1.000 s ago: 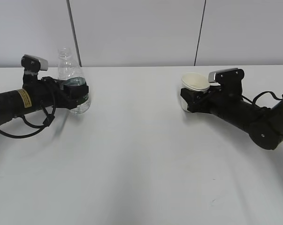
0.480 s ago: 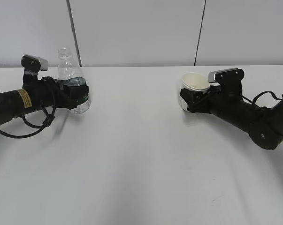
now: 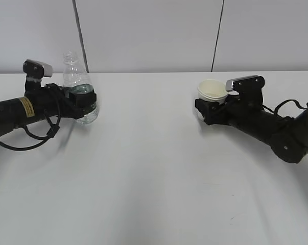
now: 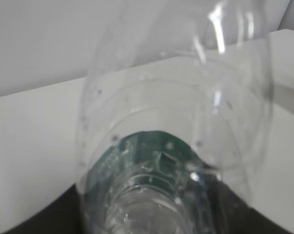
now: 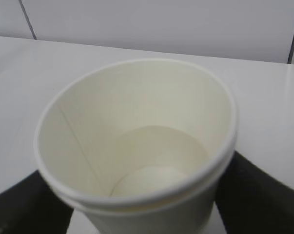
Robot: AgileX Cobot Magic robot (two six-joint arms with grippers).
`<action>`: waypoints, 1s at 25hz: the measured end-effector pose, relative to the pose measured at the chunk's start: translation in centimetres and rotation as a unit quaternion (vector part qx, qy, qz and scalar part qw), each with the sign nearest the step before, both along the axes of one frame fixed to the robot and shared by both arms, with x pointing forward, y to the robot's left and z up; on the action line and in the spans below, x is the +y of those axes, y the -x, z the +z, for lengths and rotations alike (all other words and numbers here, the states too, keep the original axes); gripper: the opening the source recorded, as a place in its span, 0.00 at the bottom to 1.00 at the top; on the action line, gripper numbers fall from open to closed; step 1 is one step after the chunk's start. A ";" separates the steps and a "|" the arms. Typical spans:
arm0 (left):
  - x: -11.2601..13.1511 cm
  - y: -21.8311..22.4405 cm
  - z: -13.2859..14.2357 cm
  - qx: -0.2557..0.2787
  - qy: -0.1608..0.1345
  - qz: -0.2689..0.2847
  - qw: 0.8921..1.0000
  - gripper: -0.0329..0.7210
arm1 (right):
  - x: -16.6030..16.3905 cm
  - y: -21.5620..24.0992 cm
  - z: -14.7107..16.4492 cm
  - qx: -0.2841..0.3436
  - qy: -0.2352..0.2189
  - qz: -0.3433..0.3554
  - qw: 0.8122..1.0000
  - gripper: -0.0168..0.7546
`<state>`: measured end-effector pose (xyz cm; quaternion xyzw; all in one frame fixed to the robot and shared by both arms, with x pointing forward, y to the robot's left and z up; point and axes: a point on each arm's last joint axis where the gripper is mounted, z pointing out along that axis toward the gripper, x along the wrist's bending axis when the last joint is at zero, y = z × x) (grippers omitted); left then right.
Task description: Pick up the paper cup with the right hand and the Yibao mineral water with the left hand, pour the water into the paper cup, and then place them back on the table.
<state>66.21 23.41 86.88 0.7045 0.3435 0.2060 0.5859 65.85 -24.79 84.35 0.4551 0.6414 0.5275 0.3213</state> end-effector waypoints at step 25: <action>0.0 0.0 0.0 0.000 0.000 0.001 1.000 0.48 | -0.6 3.8 -0.2 0.025 -0.028 -0.031 0.999 0.79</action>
